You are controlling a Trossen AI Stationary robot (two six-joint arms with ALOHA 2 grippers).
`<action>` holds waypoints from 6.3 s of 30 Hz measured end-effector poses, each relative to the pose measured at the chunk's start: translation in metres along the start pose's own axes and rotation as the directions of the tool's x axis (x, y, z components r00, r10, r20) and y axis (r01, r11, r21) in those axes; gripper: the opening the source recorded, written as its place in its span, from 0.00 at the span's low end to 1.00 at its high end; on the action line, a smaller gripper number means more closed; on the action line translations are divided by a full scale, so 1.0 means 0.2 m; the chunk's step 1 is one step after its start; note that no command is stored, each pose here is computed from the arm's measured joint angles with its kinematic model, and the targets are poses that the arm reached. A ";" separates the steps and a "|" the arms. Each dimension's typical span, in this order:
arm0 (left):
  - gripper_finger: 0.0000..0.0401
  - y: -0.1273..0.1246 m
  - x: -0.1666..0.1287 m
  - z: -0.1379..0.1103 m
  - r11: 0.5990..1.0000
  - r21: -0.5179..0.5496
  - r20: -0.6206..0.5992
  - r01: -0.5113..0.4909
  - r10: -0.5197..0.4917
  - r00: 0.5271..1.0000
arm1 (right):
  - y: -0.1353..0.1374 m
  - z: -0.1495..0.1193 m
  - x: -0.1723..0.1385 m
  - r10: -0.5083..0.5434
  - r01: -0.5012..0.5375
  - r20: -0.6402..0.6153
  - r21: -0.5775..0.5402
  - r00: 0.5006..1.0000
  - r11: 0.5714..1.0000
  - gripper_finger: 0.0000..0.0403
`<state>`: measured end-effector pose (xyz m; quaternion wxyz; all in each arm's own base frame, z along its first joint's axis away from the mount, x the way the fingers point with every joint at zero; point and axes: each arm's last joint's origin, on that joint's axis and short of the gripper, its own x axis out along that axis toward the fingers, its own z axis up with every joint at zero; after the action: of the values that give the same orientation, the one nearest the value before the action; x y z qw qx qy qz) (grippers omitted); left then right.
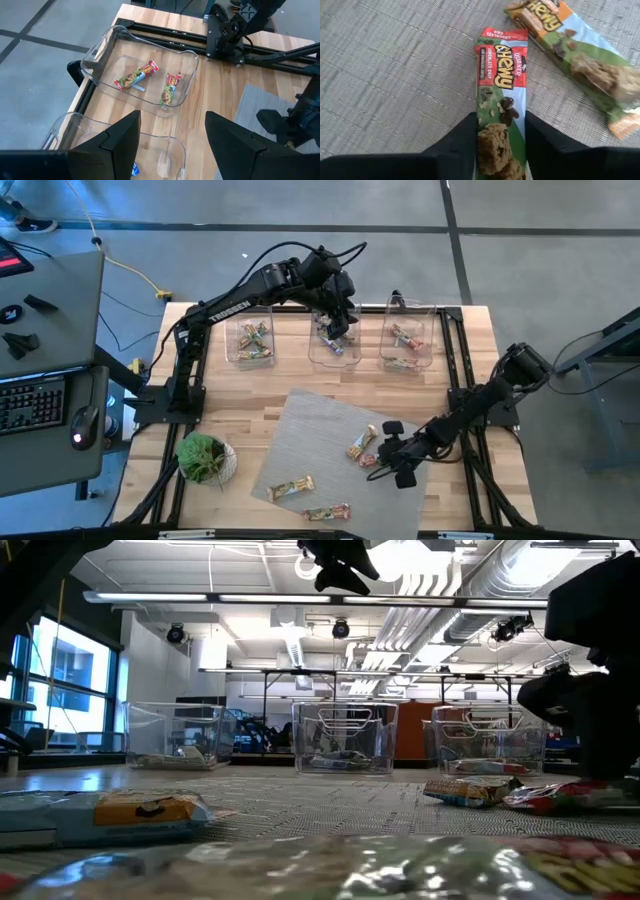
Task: Pick and place Granola Bars by type
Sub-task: Put the top red granola bar into the right transparent bin, then put the bottom yellow granola bar into the left transparent bin
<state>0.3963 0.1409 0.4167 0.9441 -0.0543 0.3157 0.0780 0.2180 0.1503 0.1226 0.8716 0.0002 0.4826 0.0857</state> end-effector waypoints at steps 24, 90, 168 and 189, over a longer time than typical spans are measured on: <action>0.54 0.00 0.00 0.00 1.000 0.000 0.002 -0.001 0.001 1.000 | -0.55 0.06 -0.85 -0.683 0.652 0.344 0.220 0.644 0.725 0.20; 0.54 -0.34 -0.24 -0.13 0.997 -0.037 -0.285 -0.067 0.054 0.957 | -0.43 0.31 -0.51 0.140 0.041 0.524 -0.319 0.840 0.947 0.41; 0.54 -1.64 0.25 -1.59 0.963 -0.151 -0.417 0.223 -0.266 0.869 | -0.16 0.35 -0.26 0.106 0.045 0.452 -0.311 0.886 0.949 0.41; 0.54 -1.59 0.26 -1.63 0.997 -0.005 -0.436 0.081 -0.075 0.897 | -0.16 0.35 -0.26 0.106 0.045 0.450 -0.311 0.887 0.949 0.41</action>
<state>0.3043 -0.2149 0.1429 0.8524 -0.0767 0.5168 0.0238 0.2551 0.1163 0.2012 0.9486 -0.1099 0.2417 0.1724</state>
